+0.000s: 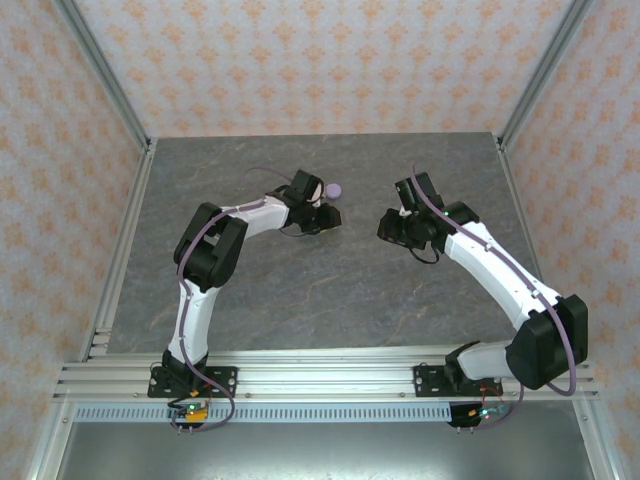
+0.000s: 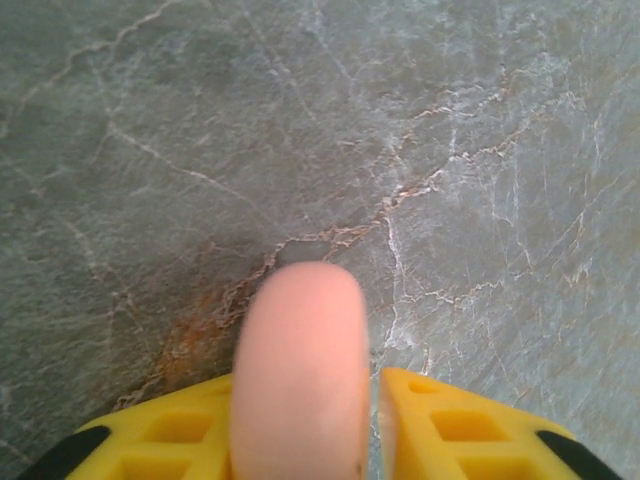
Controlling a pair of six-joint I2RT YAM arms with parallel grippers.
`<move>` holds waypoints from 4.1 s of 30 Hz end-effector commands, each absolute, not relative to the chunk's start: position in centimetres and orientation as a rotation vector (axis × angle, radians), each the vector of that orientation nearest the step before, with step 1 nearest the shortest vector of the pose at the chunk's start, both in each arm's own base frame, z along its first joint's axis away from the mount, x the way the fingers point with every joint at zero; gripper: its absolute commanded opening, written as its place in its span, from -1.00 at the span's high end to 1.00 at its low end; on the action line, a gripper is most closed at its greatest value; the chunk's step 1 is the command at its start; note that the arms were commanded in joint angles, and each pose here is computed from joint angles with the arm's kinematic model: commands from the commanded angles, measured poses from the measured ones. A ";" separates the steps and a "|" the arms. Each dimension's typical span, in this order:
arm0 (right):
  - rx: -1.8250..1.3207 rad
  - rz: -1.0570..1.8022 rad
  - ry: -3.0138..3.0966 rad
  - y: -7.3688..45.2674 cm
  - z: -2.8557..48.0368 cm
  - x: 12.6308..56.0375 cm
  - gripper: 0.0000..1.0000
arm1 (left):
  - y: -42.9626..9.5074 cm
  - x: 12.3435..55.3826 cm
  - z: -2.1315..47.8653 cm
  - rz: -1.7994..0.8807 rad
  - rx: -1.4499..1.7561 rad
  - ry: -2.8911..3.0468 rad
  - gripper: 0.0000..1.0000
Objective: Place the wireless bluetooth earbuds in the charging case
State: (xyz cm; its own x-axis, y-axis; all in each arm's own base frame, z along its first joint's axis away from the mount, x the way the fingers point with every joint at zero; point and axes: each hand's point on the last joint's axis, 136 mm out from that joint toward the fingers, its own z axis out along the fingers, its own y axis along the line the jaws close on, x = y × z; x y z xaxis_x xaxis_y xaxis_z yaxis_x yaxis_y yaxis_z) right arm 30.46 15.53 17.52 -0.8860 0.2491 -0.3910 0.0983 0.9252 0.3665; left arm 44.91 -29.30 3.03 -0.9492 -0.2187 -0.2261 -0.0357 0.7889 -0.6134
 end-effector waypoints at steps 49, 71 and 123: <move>0.473 -0.488 2.093 -2.4 18.3 31.2 0.21 | -2.6 34.1 17.4 0.366 -0.162 2.248 -0.49; 0.703 -0.344 2.030 -8.4 12.1 34.3 -0.66 | 4.3 38.8 12.8 0.417 -0.313 2.108 -1.00; 0.324 -0.072 1.942 -3.5 8.9 39.1 -0.98 | 2.5 39.3 9.4 0.177 -0.164 1.968 -1.00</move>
